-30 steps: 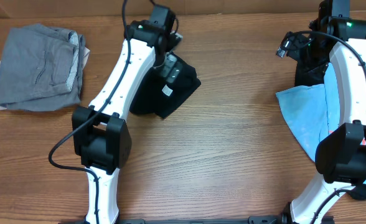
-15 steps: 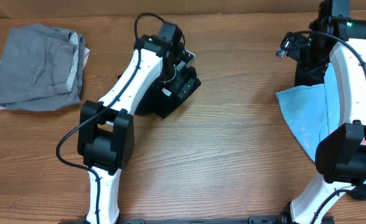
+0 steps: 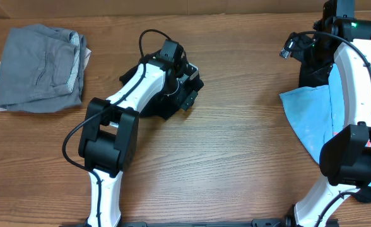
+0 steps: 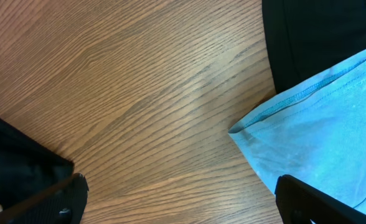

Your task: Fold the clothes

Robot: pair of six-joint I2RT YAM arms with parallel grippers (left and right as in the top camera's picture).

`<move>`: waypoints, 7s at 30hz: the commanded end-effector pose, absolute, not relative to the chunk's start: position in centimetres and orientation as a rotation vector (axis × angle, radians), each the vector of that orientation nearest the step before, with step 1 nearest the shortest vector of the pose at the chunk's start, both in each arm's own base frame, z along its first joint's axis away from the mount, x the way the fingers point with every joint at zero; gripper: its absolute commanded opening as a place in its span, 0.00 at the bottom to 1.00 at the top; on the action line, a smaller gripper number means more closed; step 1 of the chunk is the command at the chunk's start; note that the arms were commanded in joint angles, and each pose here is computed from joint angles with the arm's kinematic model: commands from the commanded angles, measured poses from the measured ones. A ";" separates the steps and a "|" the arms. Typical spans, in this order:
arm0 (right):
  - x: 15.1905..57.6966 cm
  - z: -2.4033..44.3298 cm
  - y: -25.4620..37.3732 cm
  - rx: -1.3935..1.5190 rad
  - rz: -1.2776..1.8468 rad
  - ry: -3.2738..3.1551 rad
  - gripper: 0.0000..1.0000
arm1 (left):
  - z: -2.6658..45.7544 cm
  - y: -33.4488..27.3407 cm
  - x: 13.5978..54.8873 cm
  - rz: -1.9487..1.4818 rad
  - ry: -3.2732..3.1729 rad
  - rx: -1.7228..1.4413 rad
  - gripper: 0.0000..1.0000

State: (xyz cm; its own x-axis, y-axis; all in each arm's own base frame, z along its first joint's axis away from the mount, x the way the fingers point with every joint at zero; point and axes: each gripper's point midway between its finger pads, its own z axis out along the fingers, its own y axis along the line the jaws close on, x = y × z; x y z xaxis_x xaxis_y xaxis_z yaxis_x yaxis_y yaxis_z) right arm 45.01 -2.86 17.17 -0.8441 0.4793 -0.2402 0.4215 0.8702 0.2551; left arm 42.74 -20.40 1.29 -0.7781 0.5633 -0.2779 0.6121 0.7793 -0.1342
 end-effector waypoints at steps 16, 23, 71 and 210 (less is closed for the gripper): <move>45.2 18.4 -2.7 0.657 0.289 2.716 1.00 | -4.8 -17.4 40.6 -0.152 2.800 0.929 0.43; 45.2 18.4 -2.8 0.658 0.279 2.716 1.00 | -4.2 -17.5 41.1 -0.146 2.791 0.924 0.04; 44.8 18.4 -1.7 0.668 0.360 2.733 1.00 | 32.8 26.4 48.0 0.797 2.403 -0.085 0.04; 24.3 21.6 0.8 0.089 0.167 1.416 1.00 | 25.6 8.5 53.8 -0.307 2.471 -0.040 1.00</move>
